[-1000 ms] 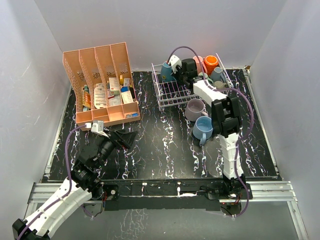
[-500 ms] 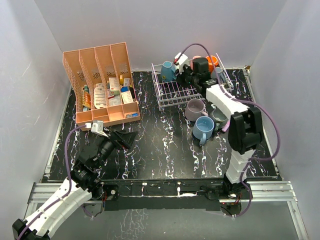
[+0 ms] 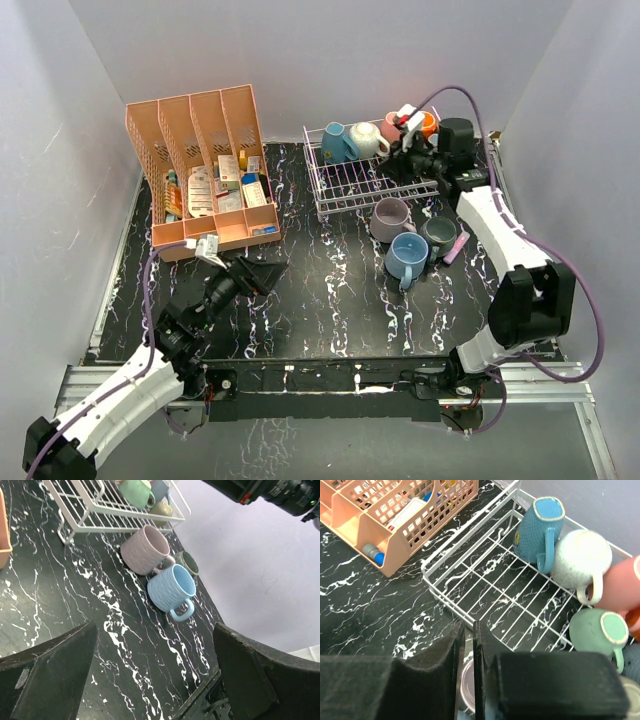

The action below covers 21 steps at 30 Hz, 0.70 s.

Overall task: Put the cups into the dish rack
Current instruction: Pick up the cup at the center of the board.

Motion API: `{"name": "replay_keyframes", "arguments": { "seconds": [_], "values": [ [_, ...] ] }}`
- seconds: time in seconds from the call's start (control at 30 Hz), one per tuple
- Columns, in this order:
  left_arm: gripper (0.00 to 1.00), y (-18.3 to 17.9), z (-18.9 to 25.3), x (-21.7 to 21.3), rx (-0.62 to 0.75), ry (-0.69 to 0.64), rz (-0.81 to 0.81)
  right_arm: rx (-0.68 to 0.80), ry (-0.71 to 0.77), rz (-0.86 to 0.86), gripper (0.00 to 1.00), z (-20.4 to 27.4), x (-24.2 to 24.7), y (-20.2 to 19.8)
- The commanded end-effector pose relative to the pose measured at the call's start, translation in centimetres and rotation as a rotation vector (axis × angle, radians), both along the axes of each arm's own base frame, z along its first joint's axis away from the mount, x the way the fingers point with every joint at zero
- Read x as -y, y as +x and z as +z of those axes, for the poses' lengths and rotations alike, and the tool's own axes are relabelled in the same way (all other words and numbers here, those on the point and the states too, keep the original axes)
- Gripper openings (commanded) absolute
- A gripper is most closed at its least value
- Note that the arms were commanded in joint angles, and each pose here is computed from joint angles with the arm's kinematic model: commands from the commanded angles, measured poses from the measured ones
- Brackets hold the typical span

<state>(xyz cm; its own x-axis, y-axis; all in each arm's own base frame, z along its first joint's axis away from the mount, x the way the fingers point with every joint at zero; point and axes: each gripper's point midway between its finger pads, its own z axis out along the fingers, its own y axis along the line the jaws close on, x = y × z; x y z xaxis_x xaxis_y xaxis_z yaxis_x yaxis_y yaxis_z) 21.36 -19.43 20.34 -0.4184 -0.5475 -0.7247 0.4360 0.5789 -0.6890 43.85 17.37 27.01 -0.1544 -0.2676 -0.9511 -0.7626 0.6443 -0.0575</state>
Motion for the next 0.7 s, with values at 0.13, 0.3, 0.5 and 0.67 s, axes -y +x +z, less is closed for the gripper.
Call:
{"name": "replay_keyframes", "arguments": {
  "seconds": [0.13, 0.3, 0.5, 0.67],
  "values": [
    [0.97, 0.0, 3.5, 1.6, 0.056, -0.070, -0.075, -0.062, 0.112, 0.012, 0.17, 0.5, 4.1, -4.6],
    [0.97, 0.3, 4.5, 1.8, 0.073, -0.086, -0.073, -0.088, 0.150, 0.010, 0.17, -0.1, 6.0, -7.0],
    [0.95, 1.1, 4.3, 3.2, 0.014, -0.075, -0.109, -0.082, 0.245, 0.018, 0.19, 0.4, 8.2, -8.9],
    [0.92, 1.9, 4.4, 4.2, -0.037, -0.052, -0.122, -0.095, 0.355, 0.040, 0.24, 1.0, 10.2, -10.0]
  ]
}}
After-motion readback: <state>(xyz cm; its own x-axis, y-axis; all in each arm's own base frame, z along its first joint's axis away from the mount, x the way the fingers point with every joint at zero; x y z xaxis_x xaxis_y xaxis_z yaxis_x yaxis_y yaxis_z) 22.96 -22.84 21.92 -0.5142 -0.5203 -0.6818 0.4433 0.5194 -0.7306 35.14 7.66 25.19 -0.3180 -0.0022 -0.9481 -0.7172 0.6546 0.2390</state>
